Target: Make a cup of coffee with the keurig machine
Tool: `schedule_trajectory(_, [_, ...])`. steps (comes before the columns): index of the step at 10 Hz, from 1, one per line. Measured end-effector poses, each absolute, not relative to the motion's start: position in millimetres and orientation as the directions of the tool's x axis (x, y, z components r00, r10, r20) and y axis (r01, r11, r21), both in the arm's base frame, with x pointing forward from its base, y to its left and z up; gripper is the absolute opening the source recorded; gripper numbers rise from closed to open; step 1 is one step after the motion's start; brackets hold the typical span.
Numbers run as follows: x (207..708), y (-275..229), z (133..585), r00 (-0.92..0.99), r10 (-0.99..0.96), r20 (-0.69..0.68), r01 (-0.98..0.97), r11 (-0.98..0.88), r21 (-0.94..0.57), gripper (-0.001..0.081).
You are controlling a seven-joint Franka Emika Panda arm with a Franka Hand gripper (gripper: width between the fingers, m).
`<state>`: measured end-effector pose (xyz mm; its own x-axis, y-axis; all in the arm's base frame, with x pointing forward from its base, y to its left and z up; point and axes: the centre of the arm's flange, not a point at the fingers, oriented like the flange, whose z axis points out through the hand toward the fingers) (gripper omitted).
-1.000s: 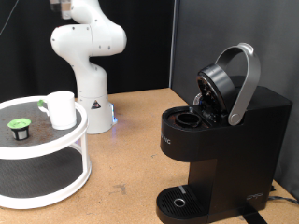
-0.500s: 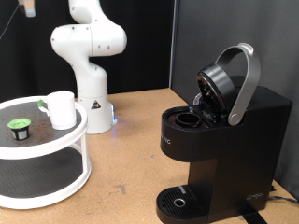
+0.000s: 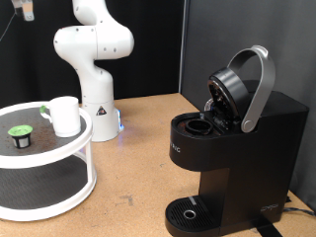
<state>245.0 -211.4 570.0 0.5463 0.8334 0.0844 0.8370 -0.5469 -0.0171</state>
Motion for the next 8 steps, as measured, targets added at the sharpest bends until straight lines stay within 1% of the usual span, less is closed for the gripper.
schedule_trajectory(3, [263.0,-217.5,554.3,0.328,0.943,0.064,0.945,-0.326,-0.029,0.0807])
schedule_trajectory(5, [285.7,-224.3,544.6,0.263,0.965,0.026,0.965,-0.262,-0.032,0.0807])
schedule_trajectory(6, [285.1,-224.1,544.3,0.270,0.963,0.031,0.963,-0.269,-0.032,0.0807])
schedule_trajectory(8, [281.2,-232.1,541.6,0.067,0.996,0.065,0.997,-0.070,0.041,0.0807])
